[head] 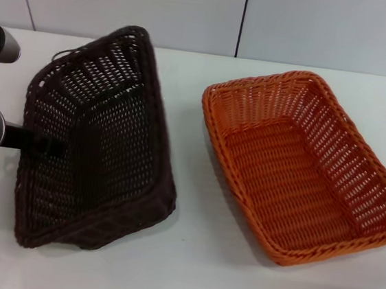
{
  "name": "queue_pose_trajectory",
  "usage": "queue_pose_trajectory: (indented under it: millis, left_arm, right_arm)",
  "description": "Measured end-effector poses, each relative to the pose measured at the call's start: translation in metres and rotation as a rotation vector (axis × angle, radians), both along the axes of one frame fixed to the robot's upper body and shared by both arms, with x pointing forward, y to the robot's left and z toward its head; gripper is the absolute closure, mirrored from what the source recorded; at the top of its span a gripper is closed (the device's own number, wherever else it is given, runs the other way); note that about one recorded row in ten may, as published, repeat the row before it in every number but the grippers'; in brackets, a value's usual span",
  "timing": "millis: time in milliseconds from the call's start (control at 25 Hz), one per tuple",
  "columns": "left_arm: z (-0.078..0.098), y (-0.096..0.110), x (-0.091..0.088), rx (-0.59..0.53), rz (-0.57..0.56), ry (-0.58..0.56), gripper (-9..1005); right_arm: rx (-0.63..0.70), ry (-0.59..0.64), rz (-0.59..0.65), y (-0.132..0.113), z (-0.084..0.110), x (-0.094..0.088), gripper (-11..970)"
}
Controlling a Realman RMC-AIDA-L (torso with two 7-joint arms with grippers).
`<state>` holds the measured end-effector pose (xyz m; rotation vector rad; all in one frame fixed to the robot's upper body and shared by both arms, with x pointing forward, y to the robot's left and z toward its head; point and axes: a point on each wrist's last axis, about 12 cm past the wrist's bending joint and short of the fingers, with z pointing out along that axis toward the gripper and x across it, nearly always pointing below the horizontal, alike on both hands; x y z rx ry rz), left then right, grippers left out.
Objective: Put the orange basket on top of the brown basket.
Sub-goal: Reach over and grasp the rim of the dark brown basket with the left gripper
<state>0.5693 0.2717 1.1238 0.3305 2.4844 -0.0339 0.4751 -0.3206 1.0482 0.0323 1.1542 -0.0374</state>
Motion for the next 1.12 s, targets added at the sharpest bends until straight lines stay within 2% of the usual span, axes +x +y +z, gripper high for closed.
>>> queue_pose_trajectory:
  millis: [120, 480, 840, 960, 1120]
  left_arm:
    - [-0.001, -0.001, 0.000, 0.008, -0.010, 0.011, 246]
    - [0.018, -0.003, -0.003, 0.010, -0.028, -0.057, 456]
    - [0.023, -0.005, -0.002, 0.032, -0.072, -0.070, 685]
    - [0.030, -0.005, -0.001, 0.071, -0.130, -0.087, 733]
    - [0.051, -0.004, 0.003, 0.132, -0.232, -0.110, 752]
  right_arm:
    - [0.000, 0.000, 0.001, 0.000, 0.000, 0.000, 131]
    - [0.000, -0.004, 0.007, 0.002, 0.001, 0.003, 131]
    - [-0.002, -0.013, 0.006, 0.003, 0.003, 0.005, 131]
    - [-0.002, -0.016, 0.005, 0.003, 0.003, 0.005, 131]
    - [0.002, -0.020, 0.008, 0.002, 0.004, 0.007, 131]
